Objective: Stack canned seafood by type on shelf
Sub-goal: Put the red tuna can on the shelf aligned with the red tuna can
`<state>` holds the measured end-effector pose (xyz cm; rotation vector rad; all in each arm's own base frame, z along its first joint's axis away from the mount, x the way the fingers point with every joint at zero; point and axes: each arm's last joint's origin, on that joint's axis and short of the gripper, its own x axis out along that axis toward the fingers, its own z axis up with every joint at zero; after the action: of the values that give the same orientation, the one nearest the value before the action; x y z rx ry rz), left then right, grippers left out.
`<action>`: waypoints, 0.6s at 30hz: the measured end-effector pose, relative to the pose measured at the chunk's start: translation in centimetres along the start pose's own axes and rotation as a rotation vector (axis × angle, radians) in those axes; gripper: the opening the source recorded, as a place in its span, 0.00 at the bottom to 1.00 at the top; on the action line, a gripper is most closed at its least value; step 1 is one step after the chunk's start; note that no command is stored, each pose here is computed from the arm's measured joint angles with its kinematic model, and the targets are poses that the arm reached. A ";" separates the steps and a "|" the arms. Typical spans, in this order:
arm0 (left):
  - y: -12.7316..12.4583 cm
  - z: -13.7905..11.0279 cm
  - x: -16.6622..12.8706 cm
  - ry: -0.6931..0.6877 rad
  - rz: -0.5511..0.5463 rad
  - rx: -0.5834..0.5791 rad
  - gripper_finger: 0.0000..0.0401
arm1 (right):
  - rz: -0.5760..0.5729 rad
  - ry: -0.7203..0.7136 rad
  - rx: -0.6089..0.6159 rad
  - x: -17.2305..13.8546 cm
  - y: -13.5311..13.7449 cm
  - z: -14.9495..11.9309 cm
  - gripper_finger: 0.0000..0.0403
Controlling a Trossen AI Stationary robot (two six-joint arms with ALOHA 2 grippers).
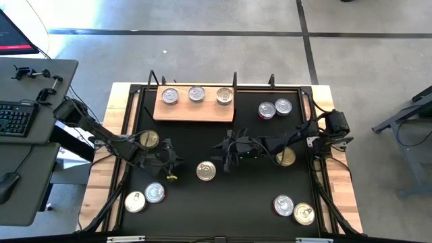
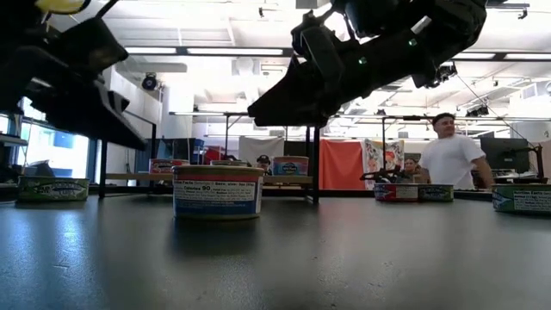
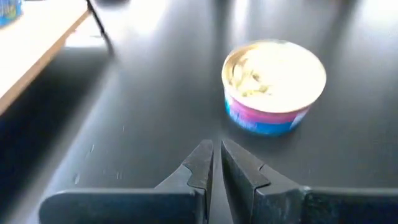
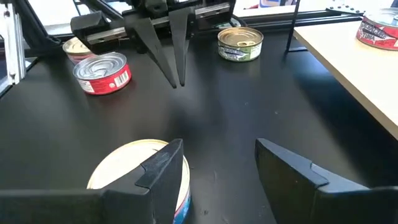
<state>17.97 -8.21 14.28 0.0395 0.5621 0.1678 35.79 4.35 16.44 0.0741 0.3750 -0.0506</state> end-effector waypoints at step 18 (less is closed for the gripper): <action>-0.1 0.3 0.0 -0.044 -0.013 0.042 0.06 | -0.097 -0.015 0.025 0.0 -0.4 0.0 0.48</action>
<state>18.16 -8.32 14.56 0.0806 0.5222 0.1425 35.78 3.99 16.46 0.0800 0.3633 -0.1520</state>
